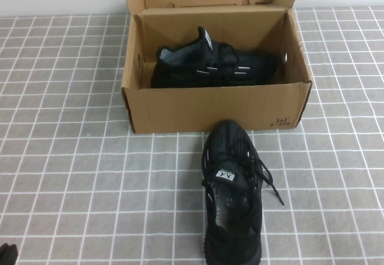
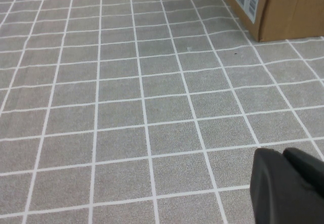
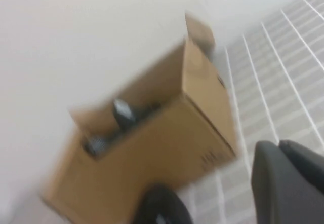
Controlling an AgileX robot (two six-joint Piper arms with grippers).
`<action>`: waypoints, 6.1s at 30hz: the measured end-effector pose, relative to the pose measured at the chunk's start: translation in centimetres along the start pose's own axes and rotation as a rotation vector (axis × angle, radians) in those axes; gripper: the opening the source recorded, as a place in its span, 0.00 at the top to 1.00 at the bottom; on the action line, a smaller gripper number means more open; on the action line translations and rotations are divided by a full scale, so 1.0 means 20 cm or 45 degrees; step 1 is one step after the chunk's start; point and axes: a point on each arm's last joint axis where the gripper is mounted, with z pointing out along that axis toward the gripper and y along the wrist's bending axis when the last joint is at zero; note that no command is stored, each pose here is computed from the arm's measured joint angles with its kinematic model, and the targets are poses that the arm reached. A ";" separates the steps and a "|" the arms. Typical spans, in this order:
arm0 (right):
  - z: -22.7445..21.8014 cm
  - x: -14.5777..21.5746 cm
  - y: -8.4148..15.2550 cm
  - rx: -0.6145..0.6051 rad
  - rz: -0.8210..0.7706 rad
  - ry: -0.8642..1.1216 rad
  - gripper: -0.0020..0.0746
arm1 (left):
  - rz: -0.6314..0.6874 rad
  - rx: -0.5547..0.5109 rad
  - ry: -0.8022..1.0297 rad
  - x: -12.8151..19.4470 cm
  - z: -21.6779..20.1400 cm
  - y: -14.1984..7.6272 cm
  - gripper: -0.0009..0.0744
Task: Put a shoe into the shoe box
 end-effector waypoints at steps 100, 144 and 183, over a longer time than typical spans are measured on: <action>1.20 0.30 0.89 -0.518 -1.635 1.610 0.98 | 0.000 0.000 0.000 0.00 0.00 0.00 0.99; 0.82 -0.11 1.14 -0.849 -1.758 1.331 0.98 | -0.390 0.036 -0.494 -0.17 -0.03 0.01 0.99; 0.89 -0.03 1.13 -1.139 -2.082 1.244 0.98 | 0.231 0.955 0.535 -1.21 0.44 -0.29 0.99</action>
